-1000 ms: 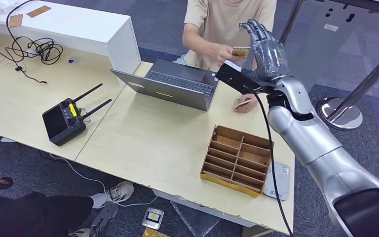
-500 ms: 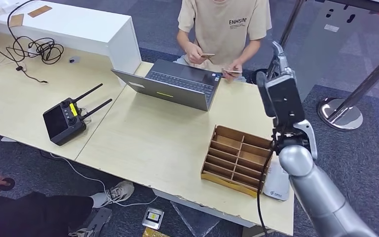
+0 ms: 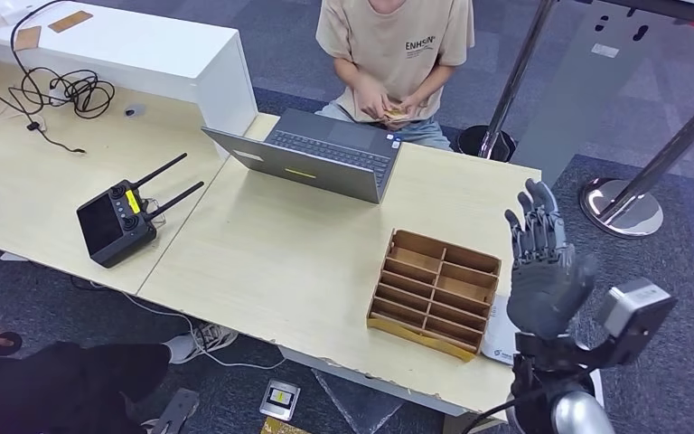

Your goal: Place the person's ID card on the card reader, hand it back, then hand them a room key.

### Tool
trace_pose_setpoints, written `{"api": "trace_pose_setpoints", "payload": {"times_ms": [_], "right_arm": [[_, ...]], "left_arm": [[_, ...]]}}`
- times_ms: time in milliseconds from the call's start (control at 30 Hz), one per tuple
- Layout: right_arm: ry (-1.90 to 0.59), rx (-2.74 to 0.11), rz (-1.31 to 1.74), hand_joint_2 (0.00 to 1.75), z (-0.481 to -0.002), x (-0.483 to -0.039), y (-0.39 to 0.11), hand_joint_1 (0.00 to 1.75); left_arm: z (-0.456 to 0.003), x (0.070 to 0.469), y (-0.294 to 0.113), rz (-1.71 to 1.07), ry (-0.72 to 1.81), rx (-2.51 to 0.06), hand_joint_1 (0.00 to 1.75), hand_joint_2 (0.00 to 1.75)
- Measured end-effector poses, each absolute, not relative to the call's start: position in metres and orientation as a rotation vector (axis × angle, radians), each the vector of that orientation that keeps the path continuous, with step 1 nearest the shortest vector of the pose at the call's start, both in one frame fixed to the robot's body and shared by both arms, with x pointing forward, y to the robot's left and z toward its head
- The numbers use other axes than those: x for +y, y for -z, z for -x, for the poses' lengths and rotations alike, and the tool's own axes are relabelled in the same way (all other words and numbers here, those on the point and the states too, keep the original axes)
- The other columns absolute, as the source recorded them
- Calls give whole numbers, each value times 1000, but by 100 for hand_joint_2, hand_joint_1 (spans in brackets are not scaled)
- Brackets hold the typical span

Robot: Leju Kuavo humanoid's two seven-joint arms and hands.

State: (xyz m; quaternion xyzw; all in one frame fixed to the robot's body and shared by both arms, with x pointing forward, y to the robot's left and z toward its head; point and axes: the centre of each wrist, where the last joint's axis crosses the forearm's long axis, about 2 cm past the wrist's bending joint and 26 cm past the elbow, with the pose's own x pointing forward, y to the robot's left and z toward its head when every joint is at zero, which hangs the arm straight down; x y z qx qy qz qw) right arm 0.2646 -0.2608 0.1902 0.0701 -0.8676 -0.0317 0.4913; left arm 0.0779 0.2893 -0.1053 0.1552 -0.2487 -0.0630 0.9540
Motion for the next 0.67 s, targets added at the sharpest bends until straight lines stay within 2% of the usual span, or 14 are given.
{"api": "trace_pose_setpoints", "payload": {"times_ms": [400,533,667], "right_arm": [[133,-2120,-175,0,-238,-270,-190,0],[138,-2134,-185,0,-235,-270,-192,0],[161,-2142,-232,0,-235,-270,-193,0]], "left_arm": [[-78,289,105,-325,105,-469,0,175],[-78,289,105,-333,91,-448,0,0],[-78,289,105,-335,81,-430,0,0]]}}
